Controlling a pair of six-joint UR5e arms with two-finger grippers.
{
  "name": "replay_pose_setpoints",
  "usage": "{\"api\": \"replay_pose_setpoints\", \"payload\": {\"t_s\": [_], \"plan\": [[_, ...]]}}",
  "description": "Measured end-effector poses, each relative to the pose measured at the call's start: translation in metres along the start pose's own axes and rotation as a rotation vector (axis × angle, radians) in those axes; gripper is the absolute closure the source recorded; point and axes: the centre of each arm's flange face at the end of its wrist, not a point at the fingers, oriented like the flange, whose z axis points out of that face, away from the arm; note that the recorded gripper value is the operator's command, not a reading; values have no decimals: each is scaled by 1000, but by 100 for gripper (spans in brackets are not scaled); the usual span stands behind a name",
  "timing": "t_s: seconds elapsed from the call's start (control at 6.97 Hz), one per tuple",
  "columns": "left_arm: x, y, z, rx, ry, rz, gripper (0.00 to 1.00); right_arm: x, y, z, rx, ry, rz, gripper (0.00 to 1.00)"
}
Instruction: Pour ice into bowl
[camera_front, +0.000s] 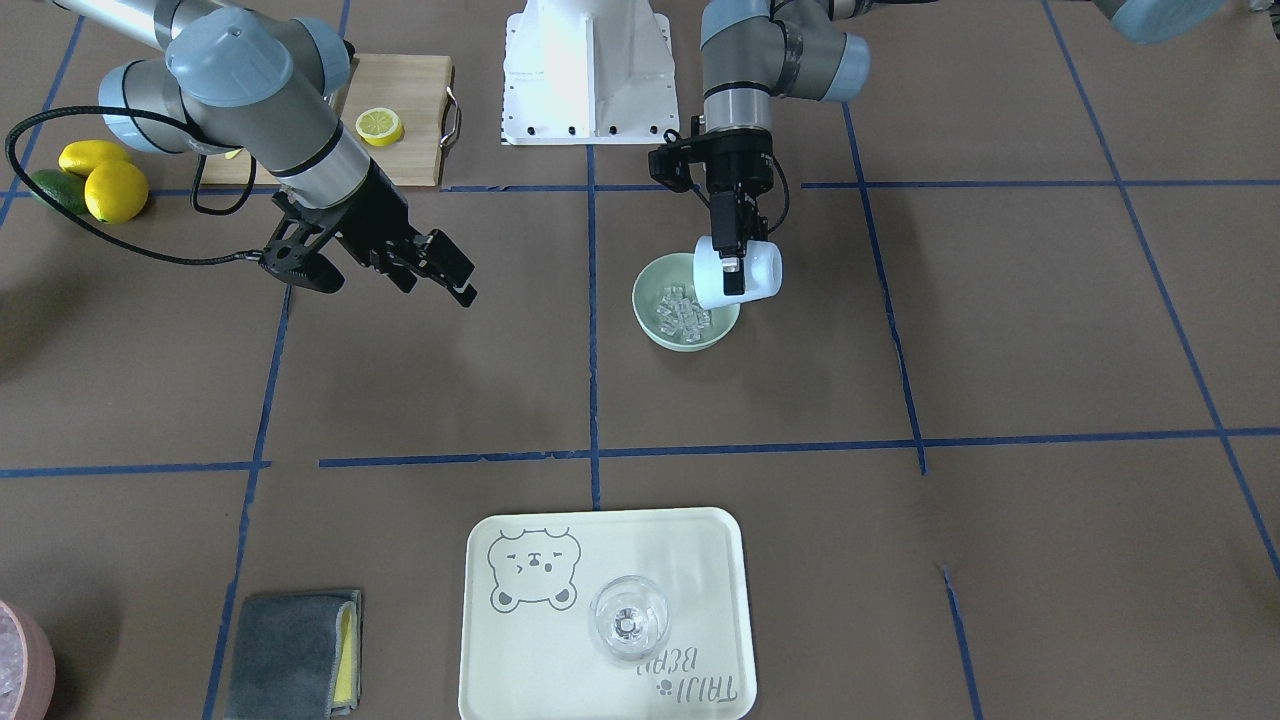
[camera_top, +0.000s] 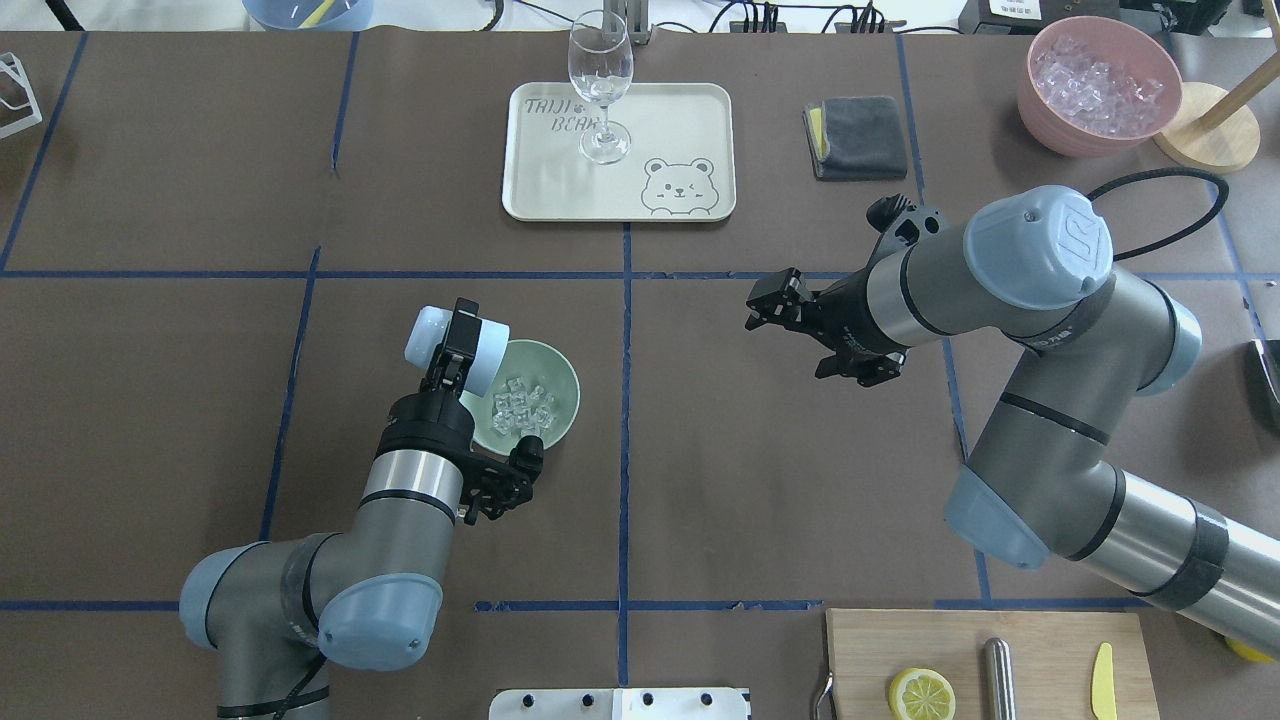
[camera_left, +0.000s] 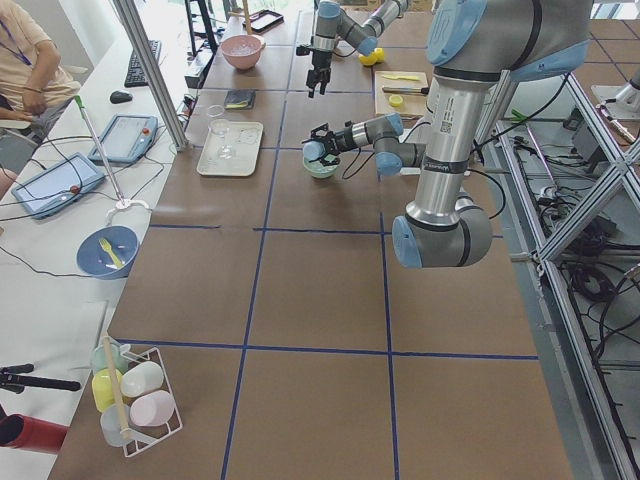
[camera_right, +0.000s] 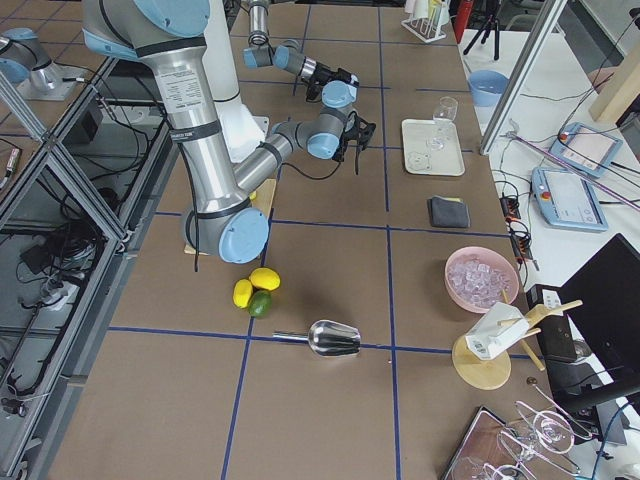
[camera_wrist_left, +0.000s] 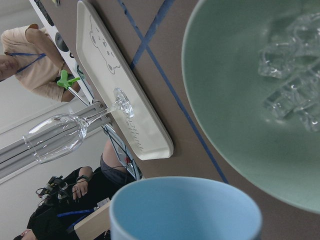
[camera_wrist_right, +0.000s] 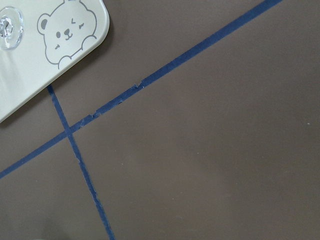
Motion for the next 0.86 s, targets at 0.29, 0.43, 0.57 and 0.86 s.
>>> {"api": "replay_pose_setpoints", "payload": {"t_s": [0.29,0.43,0.57,0.86], "plan": [[9,19,-3,-6,8,-275,100,-1,0,0,10,-3,-1,0],[20,38,-5,-14,18,-463,100,-1,-1,0,15,-4,-1,0],[34,61,-8,-30,32,-648,100,-2,-1,-1,19,-6,-2,0],[62,103,-12,-77,38,-1126,100,-4,0,-3,21,-12,-4,0]]}}
